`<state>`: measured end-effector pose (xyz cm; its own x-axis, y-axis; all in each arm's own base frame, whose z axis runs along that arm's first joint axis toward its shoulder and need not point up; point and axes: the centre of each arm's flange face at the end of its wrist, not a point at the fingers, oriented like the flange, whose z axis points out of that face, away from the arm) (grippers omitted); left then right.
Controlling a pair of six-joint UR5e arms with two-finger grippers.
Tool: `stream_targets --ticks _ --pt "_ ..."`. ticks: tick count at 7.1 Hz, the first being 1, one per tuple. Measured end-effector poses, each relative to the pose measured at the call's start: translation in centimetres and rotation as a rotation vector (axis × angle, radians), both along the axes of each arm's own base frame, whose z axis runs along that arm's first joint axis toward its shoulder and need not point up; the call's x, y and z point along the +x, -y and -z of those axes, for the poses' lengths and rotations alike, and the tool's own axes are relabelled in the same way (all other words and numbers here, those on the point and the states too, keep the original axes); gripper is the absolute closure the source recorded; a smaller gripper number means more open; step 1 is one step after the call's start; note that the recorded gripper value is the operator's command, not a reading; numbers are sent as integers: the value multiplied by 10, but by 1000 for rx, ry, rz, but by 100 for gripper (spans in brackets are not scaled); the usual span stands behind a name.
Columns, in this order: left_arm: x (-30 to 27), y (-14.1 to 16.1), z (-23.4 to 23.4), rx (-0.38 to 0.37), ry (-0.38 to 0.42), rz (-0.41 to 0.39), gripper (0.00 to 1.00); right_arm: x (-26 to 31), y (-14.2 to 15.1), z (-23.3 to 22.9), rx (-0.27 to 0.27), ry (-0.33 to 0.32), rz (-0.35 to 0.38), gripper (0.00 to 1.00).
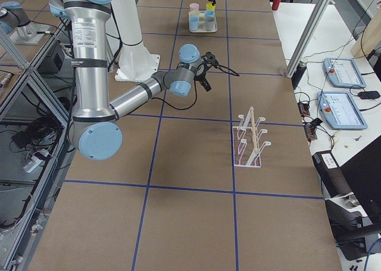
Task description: Transfer IKEA cup to right arm and place on rack
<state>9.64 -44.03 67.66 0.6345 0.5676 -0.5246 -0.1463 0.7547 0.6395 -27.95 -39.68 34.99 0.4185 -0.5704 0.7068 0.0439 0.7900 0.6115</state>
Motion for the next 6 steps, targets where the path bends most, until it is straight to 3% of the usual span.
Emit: stream_targets --ticks 1,2,6 --pt "2 0 0 0 1 -4 92 0 0 0 0 0 -1 1" --pt "2 -1 0 1 0 -6 100 0 0 0 0 0 -1 1" --pt "-2 14 19 44 -24 10 100 -3 2 6 20 11 5 1"
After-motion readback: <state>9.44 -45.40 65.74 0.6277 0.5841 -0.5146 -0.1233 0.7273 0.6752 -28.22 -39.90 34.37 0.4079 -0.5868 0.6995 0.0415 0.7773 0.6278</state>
